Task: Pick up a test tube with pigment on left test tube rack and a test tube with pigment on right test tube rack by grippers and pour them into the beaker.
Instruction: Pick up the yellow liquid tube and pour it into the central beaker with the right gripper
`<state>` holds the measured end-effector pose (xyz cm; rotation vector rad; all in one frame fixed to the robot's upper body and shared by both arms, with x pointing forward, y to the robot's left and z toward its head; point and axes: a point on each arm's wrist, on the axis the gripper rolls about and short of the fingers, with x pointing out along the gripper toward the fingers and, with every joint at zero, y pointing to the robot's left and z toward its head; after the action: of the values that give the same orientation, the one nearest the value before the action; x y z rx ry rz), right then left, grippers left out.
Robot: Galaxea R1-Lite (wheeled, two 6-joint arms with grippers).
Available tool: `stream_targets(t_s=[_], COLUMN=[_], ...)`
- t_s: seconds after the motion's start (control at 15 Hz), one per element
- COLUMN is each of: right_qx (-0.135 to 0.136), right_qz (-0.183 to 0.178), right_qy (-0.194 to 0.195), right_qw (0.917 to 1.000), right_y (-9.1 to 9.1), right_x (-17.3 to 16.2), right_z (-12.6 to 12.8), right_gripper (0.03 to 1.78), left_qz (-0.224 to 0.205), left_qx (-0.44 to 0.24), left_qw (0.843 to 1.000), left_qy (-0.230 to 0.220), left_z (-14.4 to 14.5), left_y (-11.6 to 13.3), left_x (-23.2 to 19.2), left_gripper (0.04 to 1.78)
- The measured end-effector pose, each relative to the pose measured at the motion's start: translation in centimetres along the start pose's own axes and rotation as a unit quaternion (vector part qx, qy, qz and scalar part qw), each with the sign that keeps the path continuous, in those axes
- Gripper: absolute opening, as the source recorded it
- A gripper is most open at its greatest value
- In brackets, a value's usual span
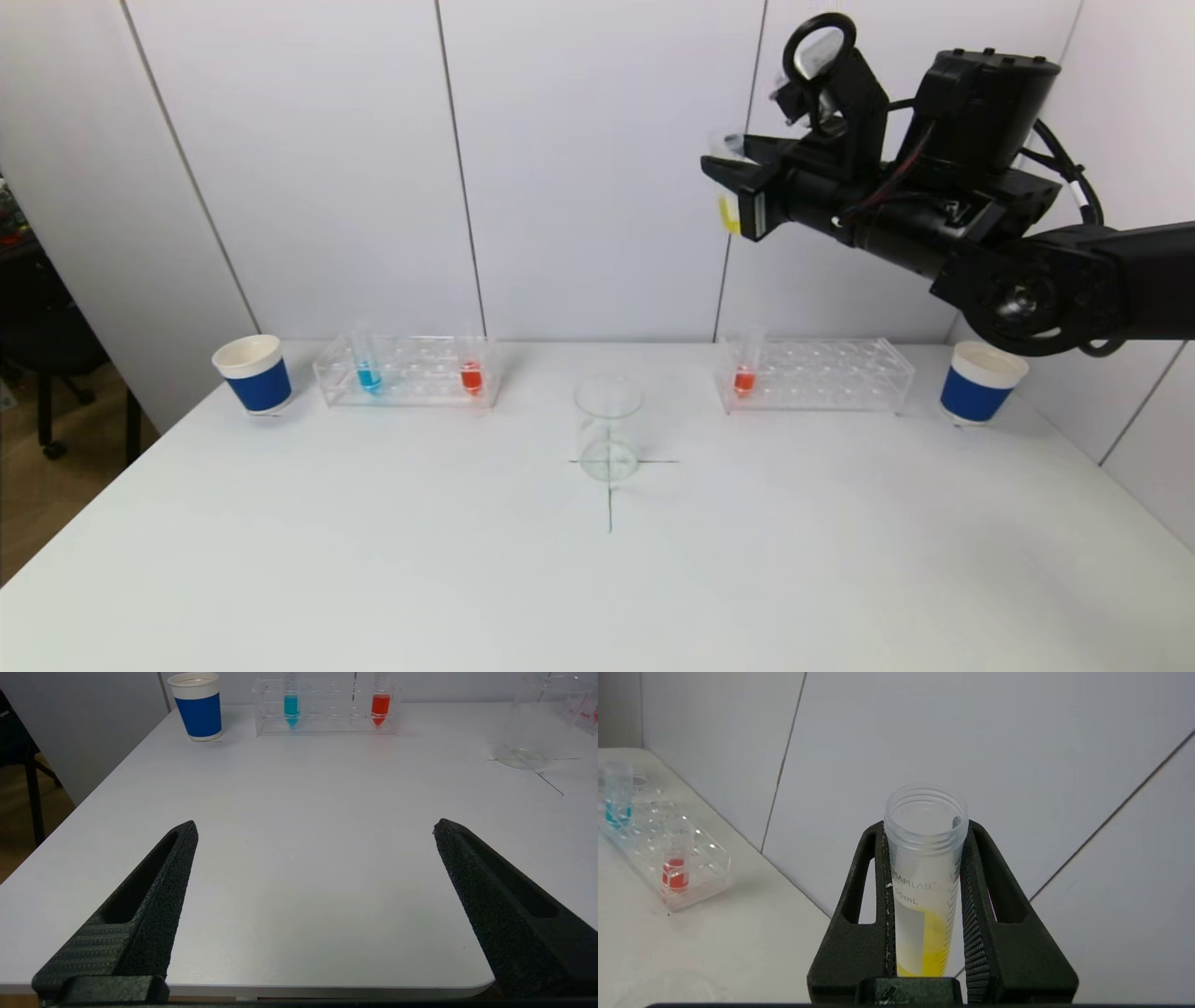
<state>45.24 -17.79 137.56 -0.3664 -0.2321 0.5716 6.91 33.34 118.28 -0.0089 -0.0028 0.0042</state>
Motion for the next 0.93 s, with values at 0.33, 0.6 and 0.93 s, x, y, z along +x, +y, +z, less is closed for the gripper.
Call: stream_targets(t_s=[0.33,0.6,0.93], right_qx=[-0.074,-0.128,-0.178], right_qz=[0.05,0.077,0.108], right_qy=[0.0,-0.002,0.001], right_qw=[0.996,0.9887,0.9781], right_y=[0.8,1.3,2.8], right_x=[0.0,0.6,1.5], right_z=[-1.3,-2.6,-4.0], right_gripper=[0.46,0.46,0.46], left_qz=[0.0,0.0,0.0], left_qx=[0.0,0.0,0.0], left_qw=[1.0,1.0,1.0], left_qy=[0.0,0.0,0.0], left_z=[0.0,0.0,0.0], left_y=[0.0,0.0,0.0], left_x=[0.0,0.0,0.0], left_gripper=[1.76,1.76,1.76])
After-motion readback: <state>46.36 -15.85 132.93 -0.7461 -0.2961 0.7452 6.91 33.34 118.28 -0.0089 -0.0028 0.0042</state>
